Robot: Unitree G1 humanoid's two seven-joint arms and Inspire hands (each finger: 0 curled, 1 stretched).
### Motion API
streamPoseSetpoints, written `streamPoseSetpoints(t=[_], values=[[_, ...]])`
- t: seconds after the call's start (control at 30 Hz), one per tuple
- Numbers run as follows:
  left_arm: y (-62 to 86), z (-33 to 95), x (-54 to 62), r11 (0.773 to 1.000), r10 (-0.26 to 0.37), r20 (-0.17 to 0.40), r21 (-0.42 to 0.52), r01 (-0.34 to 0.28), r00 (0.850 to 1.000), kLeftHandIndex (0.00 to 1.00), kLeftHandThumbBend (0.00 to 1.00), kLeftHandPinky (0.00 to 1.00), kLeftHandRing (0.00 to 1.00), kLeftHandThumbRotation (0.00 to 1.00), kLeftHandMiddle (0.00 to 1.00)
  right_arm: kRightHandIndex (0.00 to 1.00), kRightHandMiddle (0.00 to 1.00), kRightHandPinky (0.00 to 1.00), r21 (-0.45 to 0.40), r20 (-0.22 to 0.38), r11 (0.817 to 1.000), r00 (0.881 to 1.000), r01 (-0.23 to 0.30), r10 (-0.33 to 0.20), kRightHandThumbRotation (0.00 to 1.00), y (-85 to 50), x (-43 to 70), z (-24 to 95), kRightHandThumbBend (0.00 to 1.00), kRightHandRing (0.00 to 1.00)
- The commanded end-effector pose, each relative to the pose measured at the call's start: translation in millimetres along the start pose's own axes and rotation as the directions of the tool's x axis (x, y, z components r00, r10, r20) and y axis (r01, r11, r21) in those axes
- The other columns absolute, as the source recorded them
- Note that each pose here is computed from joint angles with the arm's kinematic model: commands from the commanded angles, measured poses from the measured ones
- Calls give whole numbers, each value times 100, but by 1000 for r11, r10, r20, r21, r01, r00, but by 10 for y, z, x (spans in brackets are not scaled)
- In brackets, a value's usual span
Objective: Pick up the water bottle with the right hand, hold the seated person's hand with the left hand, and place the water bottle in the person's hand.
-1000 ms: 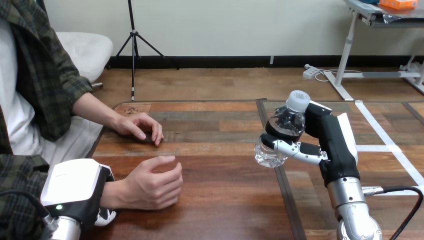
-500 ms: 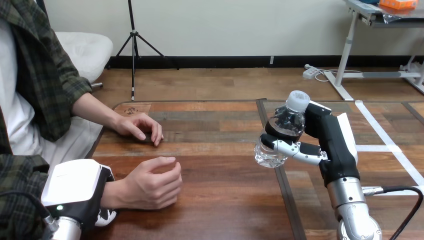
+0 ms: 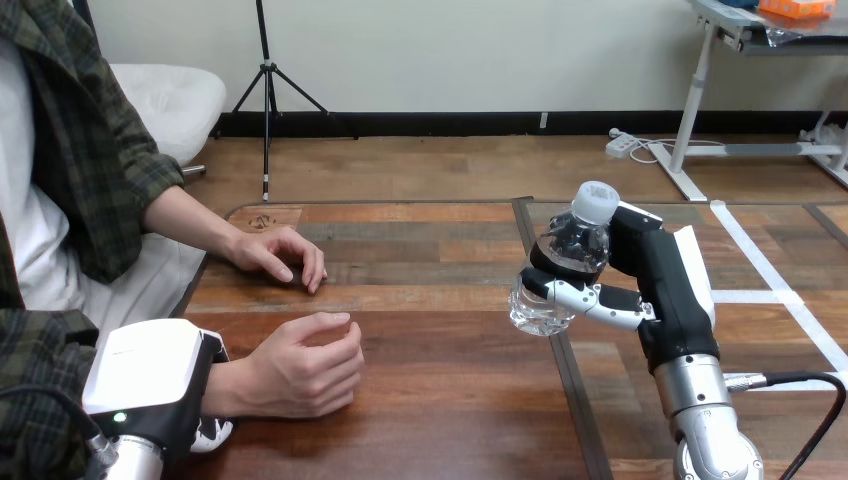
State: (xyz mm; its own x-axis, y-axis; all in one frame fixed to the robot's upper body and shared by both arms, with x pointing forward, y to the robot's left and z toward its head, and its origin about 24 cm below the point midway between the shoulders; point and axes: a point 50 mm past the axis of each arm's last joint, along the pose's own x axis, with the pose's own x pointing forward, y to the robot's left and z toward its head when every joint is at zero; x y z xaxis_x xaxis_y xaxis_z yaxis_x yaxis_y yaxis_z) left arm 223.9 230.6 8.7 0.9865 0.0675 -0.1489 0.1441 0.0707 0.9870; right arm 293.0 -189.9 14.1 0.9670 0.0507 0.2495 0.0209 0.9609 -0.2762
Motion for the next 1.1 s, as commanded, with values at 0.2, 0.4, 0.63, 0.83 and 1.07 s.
streamPoseSetpoints(t=[0.2, 0.4, 0.63, 0.83, 1.07], values=[[35, 114, 73, 1000, 27, 46, -8, -27, 999, 50, 77, 45, 47, 0, 49, 53, 51, 39, -2, 133, 999, 990, 38, -37, 0, -104, 276, 268, 73, 45], [42, 120, 72, 999, 31, 46, -10, -31, 998, 50, 77, 46, 47, 0, 49, 53, 51, 39, -7, 137, 999, 990, 38, -37, 0, -101, 275, 272, 73, 44], [47, 122, 72, 1000, 23, 45, -12, -23, 999, 50, 77, 46, 47, 0, 49, 53, 51, 39, -8, 136, 999, 990, 36, -34, 0, -100, 276, 270, 73, 44], [48, 117, 70, 1000, 18, 46, -17, -18, 999, 50, 76, 46, 47, 0, 49, 53, 51, 40, -13, 136, 999, 990, 38, -36, 0, -97, 277, 273, 73, 45], [53, 114, 67, 1000, 12, 45, -21, -11, 999, 49, 78, 46, 47, 0, 49, 53, 51, 40, -2, 139, 999, 990, 36, -36, 0, -94, 278, 277, 73, 44]])
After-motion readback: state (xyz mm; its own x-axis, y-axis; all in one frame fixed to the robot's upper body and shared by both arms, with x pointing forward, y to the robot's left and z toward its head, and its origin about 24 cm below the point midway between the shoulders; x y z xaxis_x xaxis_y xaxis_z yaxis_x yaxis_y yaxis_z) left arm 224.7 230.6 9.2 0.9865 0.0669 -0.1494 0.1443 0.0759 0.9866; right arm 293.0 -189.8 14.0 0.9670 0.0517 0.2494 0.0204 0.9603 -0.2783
